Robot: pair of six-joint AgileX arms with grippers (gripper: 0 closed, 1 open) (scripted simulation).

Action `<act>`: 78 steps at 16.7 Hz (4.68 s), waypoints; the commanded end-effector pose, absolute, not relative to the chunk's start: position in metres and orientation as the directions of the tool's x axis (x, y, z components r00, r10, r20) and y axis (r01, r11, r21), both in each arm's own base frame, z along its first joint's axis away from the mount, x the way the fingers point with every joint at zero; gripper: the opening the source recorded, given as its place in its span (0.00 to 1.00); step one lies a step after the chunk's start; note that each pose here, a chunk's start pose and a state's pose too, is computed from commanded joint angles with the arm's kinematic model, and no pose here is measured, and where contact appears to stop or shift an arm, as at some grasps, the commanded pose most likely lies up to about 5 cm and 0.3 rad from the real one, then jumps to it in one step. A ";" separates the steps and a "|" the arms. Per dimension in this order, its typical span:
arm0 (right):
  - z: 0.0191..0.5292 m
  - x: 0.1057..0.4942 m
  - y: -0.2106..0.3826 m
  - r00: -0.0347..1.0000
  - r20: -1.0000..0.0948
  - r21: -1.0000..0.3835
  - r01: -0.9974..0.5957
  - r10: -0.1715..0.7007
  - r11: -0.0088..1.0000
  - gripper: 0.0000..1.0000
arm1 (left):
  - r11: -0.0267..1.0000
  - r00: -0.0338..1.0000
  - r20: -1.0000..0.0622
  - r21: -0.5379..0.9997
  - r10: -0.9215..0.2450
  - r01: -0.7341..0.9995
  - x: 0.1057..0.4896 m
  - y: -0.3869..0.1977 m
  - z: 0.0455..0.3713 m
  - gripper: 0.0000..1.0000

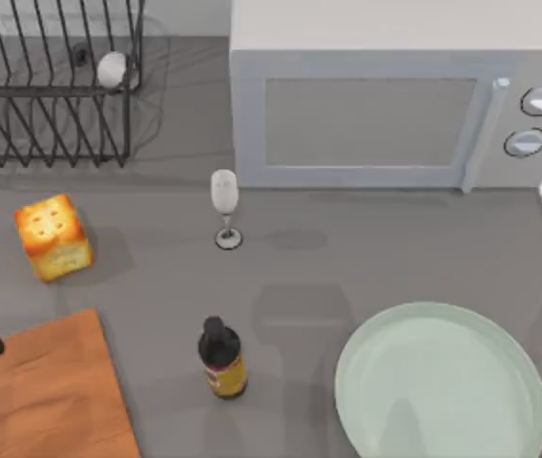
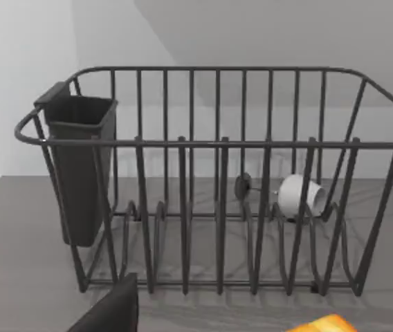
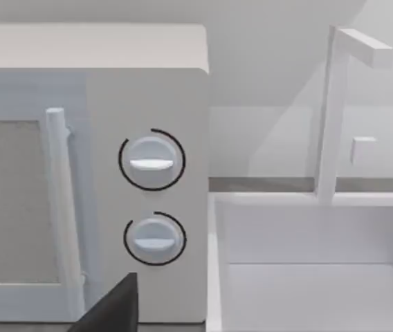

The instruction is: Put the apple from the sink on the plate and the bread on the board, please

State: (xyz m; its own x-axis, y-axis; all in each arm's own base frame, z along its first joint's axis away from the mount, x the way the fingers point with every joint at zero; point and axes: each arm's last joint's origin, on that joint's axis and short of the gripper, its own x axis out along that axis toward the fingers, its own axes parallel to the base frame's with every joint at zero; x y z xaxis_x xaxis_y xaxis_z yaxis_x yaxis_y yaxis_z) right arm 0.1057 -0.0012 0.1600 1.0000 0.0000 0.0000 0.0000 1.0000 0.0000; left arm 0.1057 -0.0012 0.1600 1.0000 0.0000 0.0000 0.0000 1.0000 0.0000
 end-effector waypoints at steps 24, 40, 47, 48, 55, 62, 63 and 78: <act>0.160 0.106 -0.001 1.000 0.000 0.000 0.000 0.000 1.000 1.00 | 1.000 1.000 0.000 0.000 0.000 0.000 0.106 -0.001 0.160 1.00; 0.232 0.219 -0.035 0.603 -0.792 -0.096 0.038 -0.100 0.995 1.00 | 1.000 1.000 0.000 0.000 0.000 0.000 0.106 -0.001 0.160 1.00; 0.194 0.307 -0.074 0.195 -0.980 -0.047 0.013 -0.049 0.999 1.00 | 1.000 1.000 0.000 0.000 0.000 0.000 0.106 -0.001 0.160 1.00; 0.187 0.315 -0.079 0.148 -0.988 -0.037 0.012 -0.038 0.999 1.00 | 1.000 1.000 0.000 0.000 0.000 0.000 0.106 -0.001 0.160 1.00; 0.159 0.340 -0.095 0.000 -1.000 0.000 0.010 0.000 1.000 1.00 | 1.000 1.000 0.000 0.000 0.000 0.000 0.106 -0.001 0.160 1.00; 0.147 0.342 -0.094 -0.004 -1.000 0.001 0.006 0.001 1.000 1.00 | 1.000 1.000 0.000 0.000 0.000 0.000 0.106 -0.001 0.160 1.00; 0.137 0.344 -0.095 -0.007 -1.000 0.002 0.006 0.002 1.000 1.00 | 1.000 1.000 0.000 0.000 0.000 0.000 0.106 -0.001 0.160 1.00; 0.005 0.340 -0.095 0.000 -1.000 0.000 0.010 0.000 1.000 1.00 | 1.000 1.000 0.000 0.000 0.000 0.000 0.106 -0.001 0.160 1.00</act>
State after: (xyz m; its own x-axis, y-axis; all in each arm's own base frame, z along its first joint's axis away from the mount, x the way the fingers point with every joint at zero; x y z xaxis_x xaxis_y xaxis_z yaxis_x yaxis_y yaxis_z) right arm 0.3404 -0.0950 0.0046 0.0000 0.0000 -1.0000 0.0100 0.9999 0.0000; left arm 0.1057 -0.0012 0.1600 1.0000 0.0000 0.0000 0.0000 1.0000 0.0000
